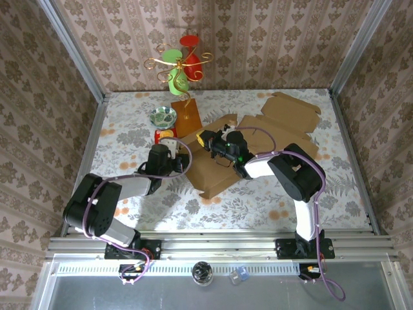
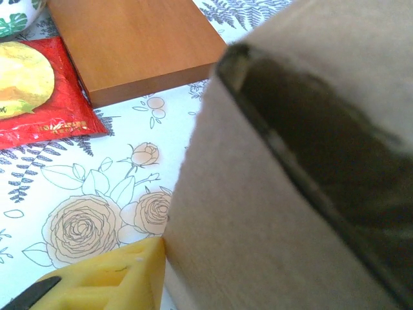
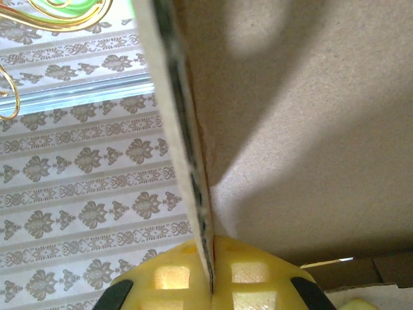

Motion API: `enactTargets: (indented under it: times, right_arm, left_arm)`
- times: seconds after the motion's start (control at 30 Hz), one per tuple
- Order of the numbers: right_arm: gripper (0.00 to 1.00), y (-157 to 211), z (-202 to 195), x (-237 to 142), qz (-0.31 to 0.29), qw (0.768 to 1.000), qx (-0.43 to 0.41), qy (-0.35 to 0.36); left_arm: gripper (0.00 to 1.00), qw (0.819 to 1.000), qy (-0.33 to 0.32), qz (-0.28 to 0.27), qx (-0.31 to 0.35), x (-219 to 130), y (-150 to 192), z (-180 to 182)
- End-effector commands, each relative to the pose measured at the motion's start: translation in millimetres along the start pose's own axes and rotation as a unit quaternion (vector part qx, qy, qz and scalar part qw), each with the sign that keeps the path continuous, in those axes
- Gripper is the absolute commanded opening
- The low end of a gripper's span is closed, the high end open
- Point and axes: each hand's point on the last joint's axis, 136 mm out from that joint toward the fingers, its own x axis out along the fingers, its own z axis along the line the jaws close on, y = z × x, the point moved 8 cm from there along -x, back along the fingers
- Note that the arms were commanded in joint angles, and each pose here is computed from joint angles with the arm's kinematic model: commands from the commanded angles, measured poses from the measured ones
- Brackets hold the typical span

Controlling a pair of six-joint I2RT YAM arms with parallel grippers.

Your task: Fold the paper box

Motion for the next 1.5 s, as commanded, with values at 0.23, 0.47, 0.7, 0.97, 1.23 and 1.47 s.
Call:
enactTargets:
  times: [0.23, 0.47, 0.7, 0.97, 1.23, 1.47]
  right_arm:
    - [0.00, 21.7, -30.8, 4.4, 0.025, 0.997, 0.032, 0.058]
    - [0.00, 25.6, -32.9, 4.6, 0.026, 0.997, 0.034, 0.067]
    - [0.00, 28.9, -34.7, 6.6, 0.029, 0.997, 0.038, 0.068]
    - [0.00, 29.4, -35.6, 5.6, 0.026, 0.996, 0.041, 0.069]
    - [0.00, 30.3, -35.0, 7.2, 0.027, 0.996, 0.043, 0.072]
    - [0.00, 38.9, -36.8, 10.0, 0.032, 0.995, 0.044, 0.080]
  left_arm:
    - [0.39, 0.999, -0.018, -0.033, -0.035, 12.8, -12.6, -5.3]
    - [0.43, 0.998, -0.007, -0.047, -0.043, 15.4, -18.2, -12.4]
    - [0.44, 0.998, -0.007, -0.049, -0.050, 17.7, -21.5, -19.2]
    - [0.32, 0.997, -0.023, -0.039, -0.054, 24.9, -20.0, -18.5]
    - [0.25, 0.998, -0.016, -0.037, -0.057, 32.2, -20.4, -28.2]
    - [0.25, 0.997, -0.040, -0.032, -0.066, 33.7, -21.2, -34.7]
